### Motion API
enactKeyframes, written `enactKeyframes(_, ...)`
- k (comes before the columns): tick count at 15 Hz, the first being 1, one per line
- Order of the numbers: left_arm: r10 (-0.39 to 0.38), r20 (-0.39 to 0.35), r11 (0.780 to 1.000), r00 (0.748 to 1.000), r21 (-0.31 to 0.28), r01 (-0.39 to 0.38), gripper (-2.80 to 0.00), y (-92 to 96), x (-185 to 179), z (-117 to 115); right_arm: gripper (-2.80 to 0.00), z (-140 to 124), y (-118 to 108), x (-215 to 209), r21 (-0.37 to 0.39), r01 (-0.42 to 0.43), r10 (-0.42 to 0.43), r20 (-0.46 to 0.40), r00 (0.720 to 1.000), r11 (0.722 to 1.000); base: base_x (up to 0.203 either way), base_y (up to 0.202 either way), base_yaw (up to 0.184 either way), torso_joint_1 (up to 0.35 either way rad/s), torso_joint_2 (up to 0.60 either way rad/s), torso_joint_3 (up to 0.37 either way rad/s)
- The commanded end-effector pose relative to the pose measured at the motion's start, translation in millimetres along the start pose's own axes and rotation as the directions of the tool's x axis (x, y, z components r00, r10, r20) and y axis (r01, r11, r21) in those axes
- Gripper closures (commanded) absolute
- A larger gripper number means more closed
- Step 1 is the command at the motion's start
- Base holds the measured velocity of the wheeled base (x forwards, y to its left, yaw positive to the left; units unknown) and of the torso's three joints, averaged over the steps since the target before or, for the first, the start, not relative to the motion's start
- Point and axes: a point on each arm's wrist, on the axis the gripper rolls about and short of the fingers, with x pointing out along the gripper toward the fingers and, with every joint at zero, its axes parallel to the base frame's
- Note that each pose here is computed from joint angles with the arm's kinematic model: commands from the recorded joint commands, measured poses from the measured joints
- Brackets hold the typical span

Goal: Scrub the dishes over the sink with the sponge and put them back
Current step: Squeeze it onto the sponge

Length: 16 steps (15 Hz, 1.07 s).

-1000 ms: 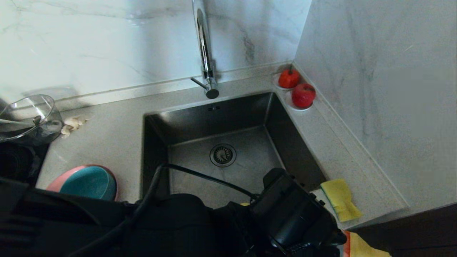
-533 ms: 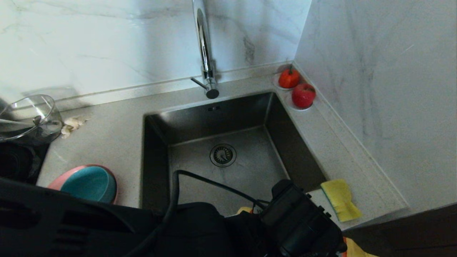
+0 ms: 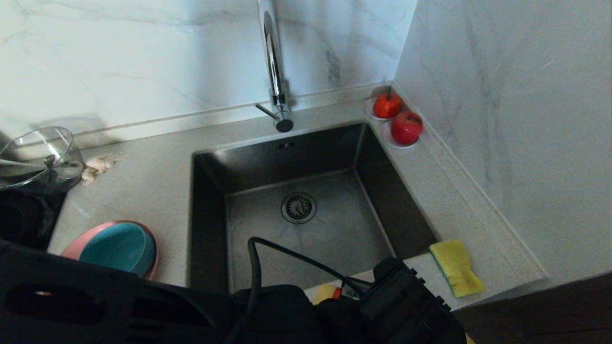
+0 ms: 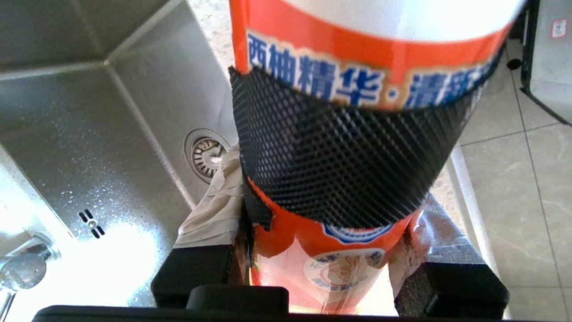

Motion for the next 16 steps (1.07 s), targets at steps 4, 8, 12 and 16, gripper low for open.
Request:
enactKeyframes(4, -0.012, -0.018, 1.0, 1.0, 0.016, 0.012, 0.0, -5.8, 7, 2, 0.0, 0, 0, 0, 0.0, 0.0, 0.0, -0.002, 1.0, 1.0, 0.0, 0.0, 0.0, 0.0, 0.0, 0.0)
enactKeyframes(8, -0.017, -0.038, 1.0, 0.999, 0.025, 0.017, 0.0, -9.6, 12, 3, 0.0, 0, 0, 0, 0.0, 0.0, 0.0, 0.001, 1.0, 1.0, 0.0, 0.0, 0.0, 0.0, 0.0, 0.0)
enactKeyframes(12, -0.007, -0.054, 1.0, 0.998, 0.027, 0.009, 0.0, -9.8, 19, 7, 0.0, 0, 0, 0, 0.0, 0.0, 0.0, 0.001, 1.0, 1.0, 0.0, 0.0, 0.0, 0.0, 0.0, 0.0)
enactKeyframes(16, 0.009, -0.042, 1.0, 0.999, 0.002, -0.009, 0.0, -4.1, 21, 12, 0.0, 0, 0, 0, 0.0, 0.0, 0.0, 0.0, 1.0, 1.0, 0.0, 0.0, 0.0, 0.0, 0.0, 0.0)
